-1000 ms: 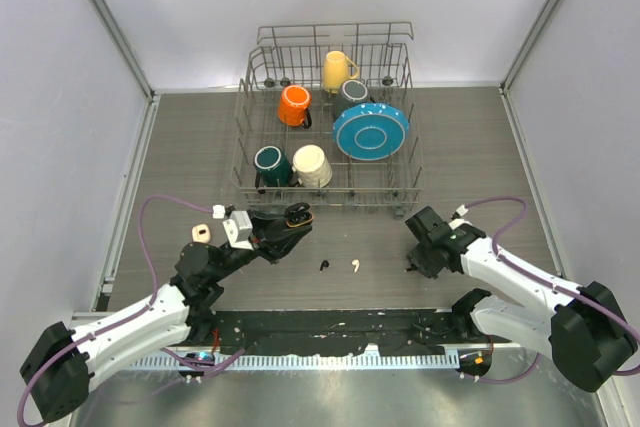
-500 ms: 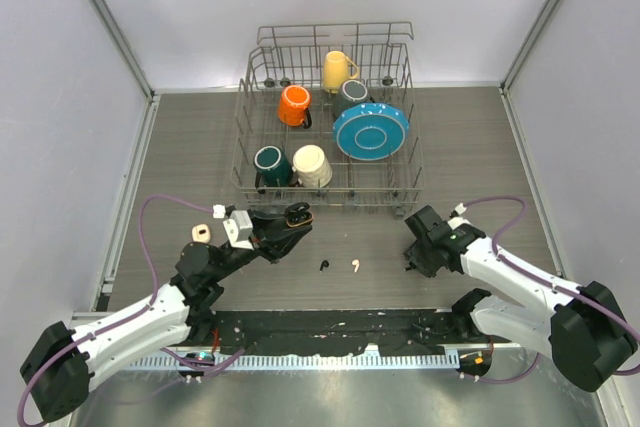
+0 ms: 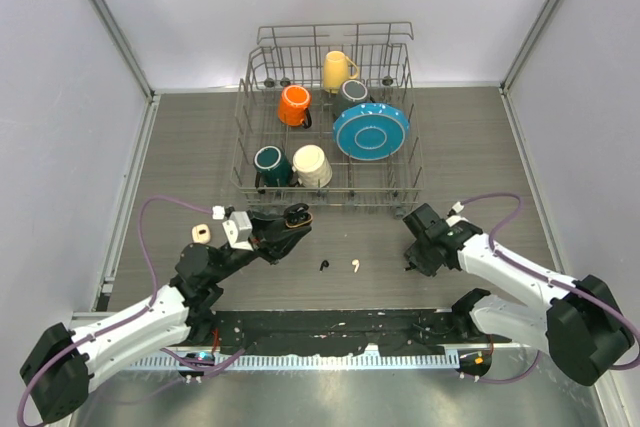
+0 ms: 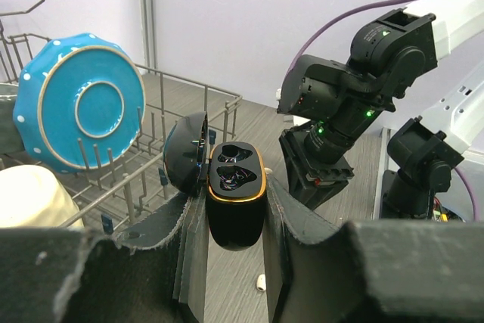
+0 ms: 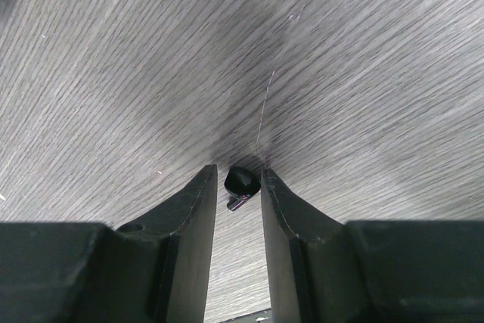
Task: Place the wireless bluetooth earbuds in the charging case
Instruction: Pick up the earbud from the center of the board.
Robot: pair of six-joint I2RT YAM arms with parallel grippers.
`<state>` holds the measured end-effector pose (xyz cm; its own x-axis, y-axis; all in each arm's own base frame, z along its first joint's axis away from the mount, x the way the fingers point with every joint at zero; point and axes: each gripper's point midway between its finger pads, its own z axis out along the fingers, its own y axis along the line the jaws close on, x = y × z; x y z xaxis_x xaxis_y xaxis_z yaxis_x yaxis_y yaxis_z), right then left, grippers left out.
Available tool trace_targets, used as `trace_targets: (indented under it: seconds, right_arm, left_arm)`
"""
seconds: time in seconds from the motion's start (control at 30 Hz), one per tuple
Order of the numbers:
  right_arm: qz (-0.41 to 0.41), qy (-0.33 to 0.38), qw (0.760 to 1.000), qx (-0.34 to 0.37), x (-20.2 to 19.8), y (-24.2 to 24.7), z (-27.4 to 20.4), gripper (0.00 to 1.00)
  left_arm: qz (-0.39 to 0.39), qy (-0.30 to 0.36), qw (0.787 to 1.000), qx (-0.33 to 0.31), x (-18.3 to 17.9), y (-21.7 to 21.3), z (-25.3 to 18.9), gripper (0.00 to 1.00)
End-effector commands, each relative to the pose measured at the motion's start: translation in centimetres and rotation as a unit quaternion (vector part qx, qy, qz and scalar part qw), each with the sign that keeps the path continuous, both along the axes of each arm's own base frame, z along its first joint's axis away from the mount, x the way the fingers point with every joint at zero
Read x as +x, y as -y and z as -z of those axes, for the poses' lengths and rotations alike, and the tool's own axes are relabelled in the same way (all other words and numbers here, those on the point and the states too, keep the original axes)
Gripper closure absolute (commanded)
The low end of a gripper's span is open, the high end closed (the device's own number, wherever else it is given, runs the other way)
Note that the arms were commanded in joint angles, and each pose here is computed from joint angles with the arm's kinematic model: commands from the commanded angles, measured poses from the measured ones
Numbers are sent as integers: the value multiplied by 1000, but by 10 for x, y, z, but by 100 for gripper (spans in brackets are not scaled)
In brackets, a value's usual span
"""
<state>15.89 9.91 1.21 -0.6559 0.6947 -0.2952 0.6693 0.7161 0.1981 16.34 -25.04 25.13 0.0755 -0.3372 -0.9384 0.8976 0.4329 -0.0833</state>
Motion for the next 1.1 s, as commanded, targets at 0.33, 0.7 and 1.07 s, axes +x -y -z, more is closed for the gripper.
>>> trace_targets:
  seconds: [0.33, 0.7, 1.07]
  right_arm:
    - [-6, -30, 999, -33, -7, 8, 15, 68]
    - [-10, -12, 1000, -22, -2, 5, 11, 87]
    - [-94, 85, 992, -4, 22, -6, -39, 99]
  left_arm:
    - [-19, 18, 1000, -18, 1, -8, -8, 100]
    - [-19, 15, 1000, -15, 2, -7, -8, 100]
    - [-10, 13, 1000, -9, 3, -2, -9, 100]
